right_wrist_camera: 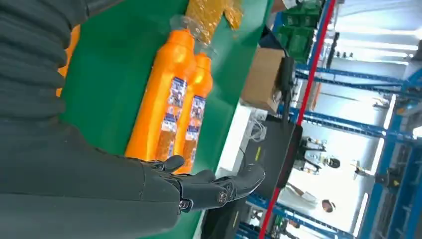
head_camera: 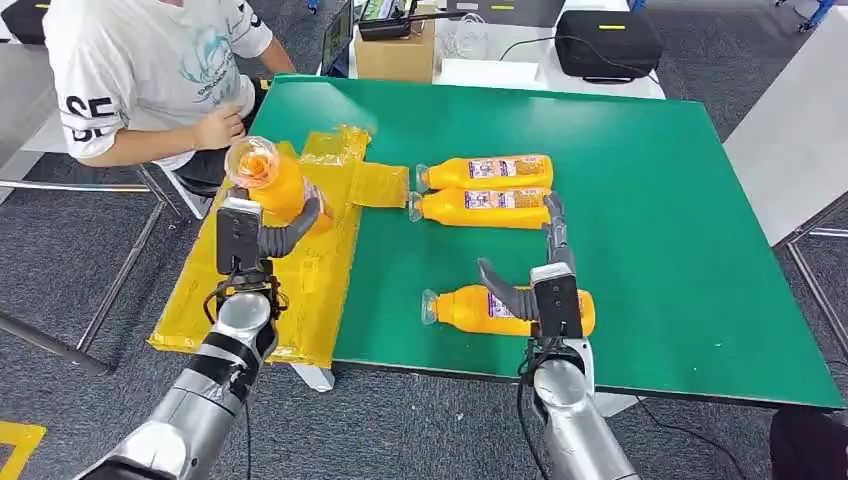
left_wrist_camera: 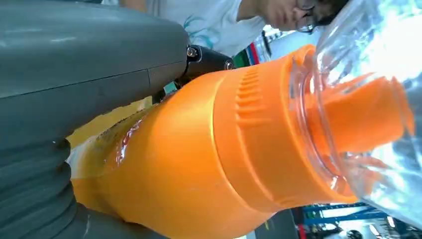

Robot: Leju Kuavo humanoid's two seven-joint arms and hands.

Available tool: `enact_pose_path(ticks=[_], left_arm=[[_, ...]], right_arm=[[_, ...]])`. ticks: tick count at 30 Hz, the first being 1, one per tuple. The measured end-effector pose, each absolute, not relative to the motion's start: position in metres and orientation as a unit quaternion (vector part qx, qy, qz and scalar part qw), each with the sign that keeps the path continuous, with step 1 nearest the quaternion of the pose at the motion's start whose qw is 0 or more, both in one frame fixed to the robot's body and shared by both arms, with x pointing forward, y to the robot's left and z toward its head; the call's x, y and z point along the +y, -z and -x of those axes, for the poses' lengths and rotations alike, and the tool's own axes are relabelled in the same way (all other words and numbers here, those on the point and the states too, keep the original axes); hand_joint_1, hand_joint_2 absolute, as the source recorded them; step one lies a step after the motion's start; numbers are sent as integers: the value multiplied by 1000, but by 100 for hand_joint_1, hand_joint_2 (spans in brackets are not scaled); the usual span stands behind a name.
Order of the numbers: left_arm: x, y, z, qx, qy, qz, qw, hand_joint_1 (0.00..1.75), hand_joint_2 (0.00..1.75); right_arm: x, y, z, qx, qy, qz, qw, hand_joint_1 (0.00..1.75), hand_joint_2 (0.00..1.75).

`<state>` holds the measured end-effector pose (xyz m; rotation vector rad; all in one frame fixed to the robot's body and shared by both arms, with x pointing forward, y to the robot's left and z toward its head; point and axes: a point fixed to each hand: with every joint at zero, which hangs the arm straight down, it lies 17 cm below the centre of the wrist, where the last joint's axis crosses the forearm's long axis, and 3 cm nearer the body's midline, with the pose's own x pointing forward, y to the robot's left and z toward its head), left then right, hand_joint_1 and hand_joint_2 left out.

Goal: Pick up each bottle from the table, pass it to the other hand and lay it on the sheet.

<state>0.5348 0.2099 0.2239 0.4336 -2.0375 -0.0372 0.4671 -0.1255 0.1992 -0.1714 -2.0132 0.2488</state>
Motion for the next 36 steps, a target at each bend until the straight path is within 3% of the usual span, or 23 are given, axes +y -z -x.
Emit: enact_pose_path(ticks=[5,9,14,20,29,30,31,36], left_arm=[[220,-222,-541,-832,52,-247,495,175,175],[221,-224,-554,-787,208,-394,427,175,175],[244,-193,-576,-677,339,-510,408,175,175],[248,-127,-582,-584,500,-501,397,175,175],[249,-54,-565,-509,640,-414,399,175,175],[248,-49,-563,-506,650,-403,399,134,175],[250,-45,-562,-501,655,-397,403,0,175],[250,-33,-557,-492,661,-362,435,0,175]], right_arm=[[-130,-205,-467,-845,-99,73,521,0,175],[-131,-206,-467,-843,-102,70,523,0,175],[-127,-206,-467,-840,-112,61,527,0,175],[-125,-206,-468,-838,-121,48,530,0,175],[-124,-208,-467,-837,-130,38,531,0,175],[-124,-208,-467,-836,-132,36,531,0,175],[-124,-207,-467,-836,-131,35,531,0,175],[-124,-205,-467,-833,-136,31,536,0,175]])
